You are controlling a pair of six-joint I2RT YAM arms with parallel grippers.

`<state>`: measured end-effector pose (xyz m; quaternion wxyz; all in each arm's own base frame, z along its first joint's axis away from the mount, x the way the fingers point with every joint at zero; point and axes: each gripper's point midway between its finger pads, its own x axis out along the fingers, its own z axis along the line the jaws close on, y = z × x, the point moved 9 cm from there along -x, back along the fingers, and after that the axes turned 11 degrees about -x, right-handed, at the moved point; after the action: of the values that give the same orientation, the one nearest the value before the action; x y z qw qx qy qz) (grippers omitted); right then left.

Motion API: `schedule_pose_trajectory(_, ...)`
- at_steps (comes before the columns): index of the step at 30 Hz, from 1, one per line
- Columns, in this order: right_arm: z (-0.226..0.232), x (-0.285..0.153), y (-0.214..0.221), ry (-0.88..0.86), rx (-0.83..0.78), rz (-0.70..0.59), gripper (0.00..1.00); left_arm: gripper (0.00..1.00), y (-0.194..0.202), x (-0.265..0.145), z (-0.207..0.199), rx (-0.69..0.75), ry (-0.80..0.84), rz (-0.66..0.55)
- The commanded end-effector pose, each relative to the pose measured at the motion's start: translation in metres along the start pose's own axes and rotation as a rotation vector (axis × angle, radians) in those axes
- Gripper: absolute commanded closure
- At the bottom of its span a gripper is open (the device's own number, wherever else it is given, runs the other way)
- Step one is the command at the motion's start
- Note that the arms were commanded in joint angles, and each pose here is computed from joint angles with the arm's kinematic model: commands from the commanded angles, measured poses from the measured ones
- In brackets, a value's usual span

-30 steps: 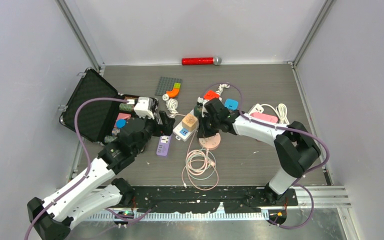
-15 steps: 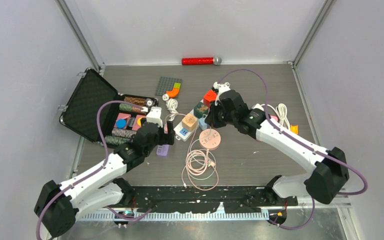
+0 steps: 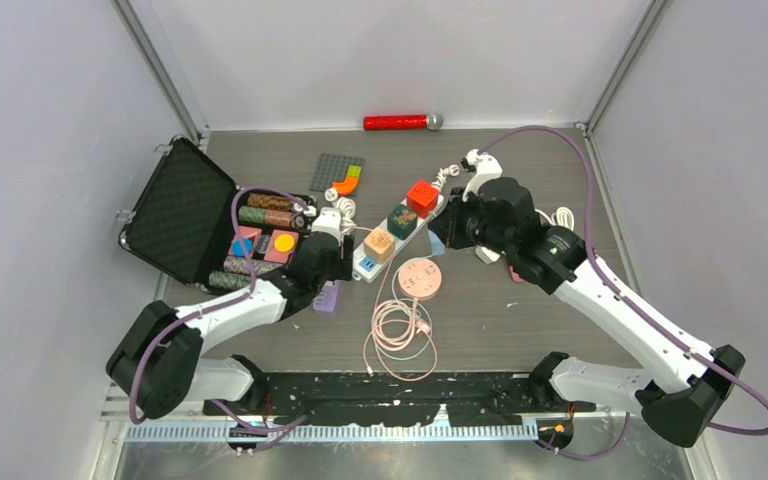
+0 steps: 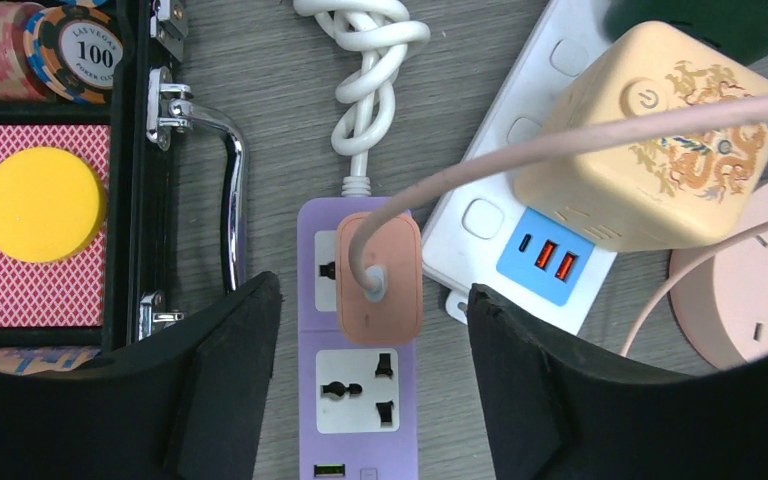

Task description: Insert the plug

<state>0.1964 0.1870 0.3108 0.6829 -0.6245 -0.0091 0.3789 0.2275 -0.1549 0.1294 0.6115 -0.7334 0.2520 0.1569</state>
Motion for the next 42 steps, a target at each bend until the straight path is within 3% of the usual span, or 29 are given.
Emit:
schedule_pose_trajectory(1, 0.006, -0.027, -0.025, -0.023, 0.015, -0.106, 0.94, 0.34, -0.021, 0.009, -0.009, -0.030, 0.011, -0.075)
schedule_pose_trajectory(6, 0.007, -0.034, -0.027, -0.039, 0.017, -0.120, 0.95, 0.44, -0.014, 0.018, -0.008, -0.015, -0.021, -0.045)
schedule_pose_trajectory(11, 0.009, -0.036, -0.027, -0.065, 0.018, -0.118, 0.95, 0.72, -0.008, 0.023, -0.006, -0.005, -0.046, -0.025)
schedule_pose_trajectory(18, 0.017, -0.039, -0.029, -0.149, 0.012, -0.107, 0.95, 0.82, -0.001, 0.025, -0.003, -0.011, -0.042, -0.031)
schedule_pose_trajectory(21, 0.019, -0.040, -0.029, -0.167, 0.013, -0.107, 0.94, 0.77, 0.000, 0.025, -0.003, -0.013, -0.044, -0.034)
schedule_pose_trajectory(25, 0.022, -0.042, -0.033, -0.201, 0.016, -0.110, 0.95, 0.47, -0.008, 0.020, -0.002, -0.021, -0.059, -0.055)
schedule_pose_trajectory(28, 0.026, -0.044, -0.034, -0.247, 0.008, -0.105, 0.95, 0.33, -0.020, 0.006, -0.002, -0.050, -0.049, -0.096)
schedule_pose_trajectory(37, 0.037, -0.034, -0.031, -0.336, 0.049, -0.094, 0.94, 0.31, -0.036, -0.046, 0.006, -0.202, 0.055, -0.213)
schedule_pose_trajectory(42, 0.052, -0.029, -0.030, -0.386, 0.115, -0.102, 0.95, 0.32, -0.045, -0.078, 0.003, -0.228, 0.225, -0.263)
